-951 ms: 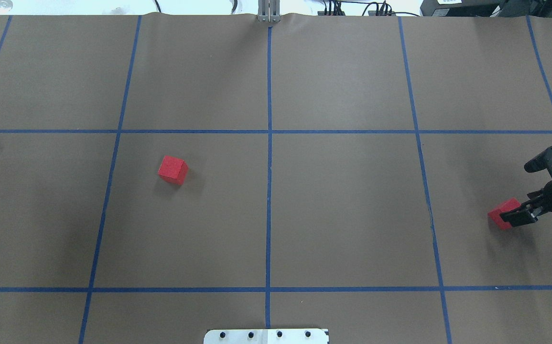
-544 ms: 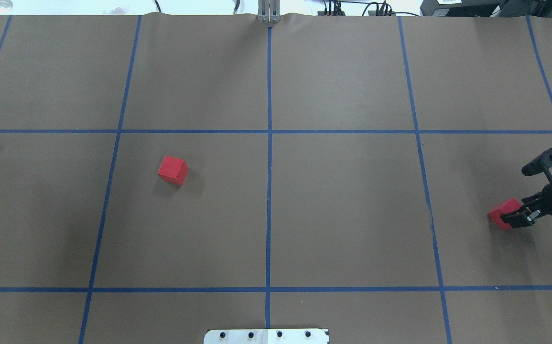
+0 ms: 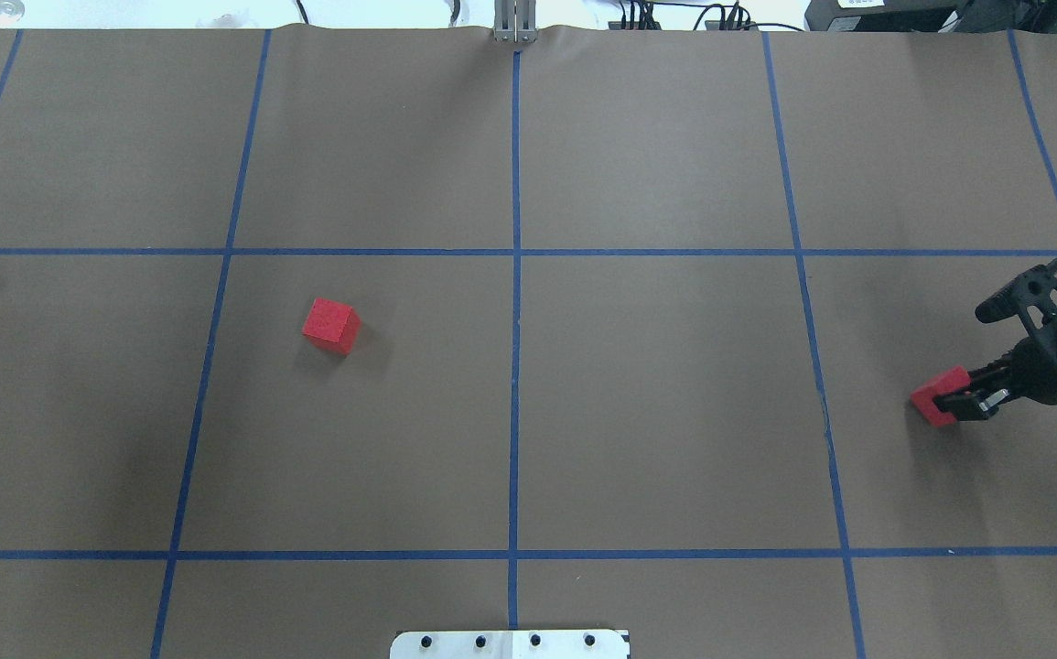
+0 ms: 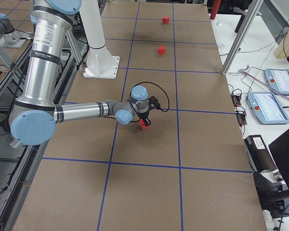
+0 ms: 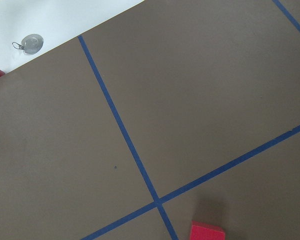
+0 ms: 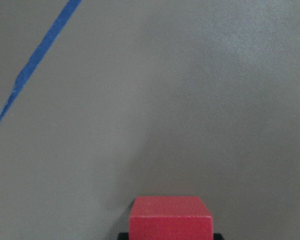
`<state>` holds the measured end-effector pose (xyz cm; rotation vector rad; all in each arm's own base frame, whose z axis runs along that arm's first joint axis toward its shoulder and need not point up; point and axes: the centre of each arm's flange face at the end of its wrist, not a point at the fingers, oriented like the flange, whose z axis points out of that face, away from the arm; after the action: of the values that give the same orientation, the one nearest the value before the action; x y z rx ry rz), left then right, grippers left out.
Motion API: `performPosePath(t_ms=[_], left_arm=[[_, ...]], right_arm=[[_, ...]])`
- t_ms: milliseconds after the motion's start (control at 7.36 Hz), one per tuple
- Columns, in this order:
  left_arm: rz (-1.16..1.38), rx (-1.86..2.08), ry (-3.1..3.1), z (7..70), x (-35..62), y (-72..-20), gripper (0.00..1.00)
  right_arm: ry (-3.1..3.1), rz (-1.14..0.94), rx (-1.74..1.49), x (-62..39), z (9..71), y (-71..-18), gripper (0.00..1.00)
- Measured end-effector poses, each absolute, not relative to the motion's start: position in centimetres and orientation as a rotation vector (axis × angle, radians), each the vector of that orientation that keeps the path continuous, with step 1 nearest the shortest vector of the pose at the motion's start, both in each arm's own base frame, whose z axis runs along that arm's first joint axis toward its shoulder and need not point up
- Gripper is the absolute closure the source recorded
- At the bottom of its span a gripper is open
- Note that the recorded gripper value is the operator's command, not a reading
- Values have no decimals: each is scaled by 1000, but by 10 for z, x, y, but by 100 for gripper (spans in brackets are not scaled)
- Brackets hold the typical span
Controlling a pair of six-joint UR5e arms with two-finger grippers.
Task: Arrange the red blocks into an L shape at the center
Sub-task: 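Carry the red cube with the right gripper to the table center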
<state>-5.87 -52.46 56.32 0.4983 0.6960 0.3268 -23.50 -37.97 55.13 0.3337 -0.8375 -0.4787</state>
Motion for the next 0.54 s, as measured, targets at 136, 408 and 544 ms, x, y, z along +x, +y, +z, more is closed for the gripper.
performPosePath(t_ms=[136,408,544], left_arm=[[326,498,696,563,-59,-524,0],[325,498,696,563,-59,-524,0],[324,497,697,564,-59,-524,0]], right_arm=[[-866,-427,328,-255,520,-401,100],[-941,-247,242,-313,436,-439,100],[-970,-168,180,-353,389,-445,100]])
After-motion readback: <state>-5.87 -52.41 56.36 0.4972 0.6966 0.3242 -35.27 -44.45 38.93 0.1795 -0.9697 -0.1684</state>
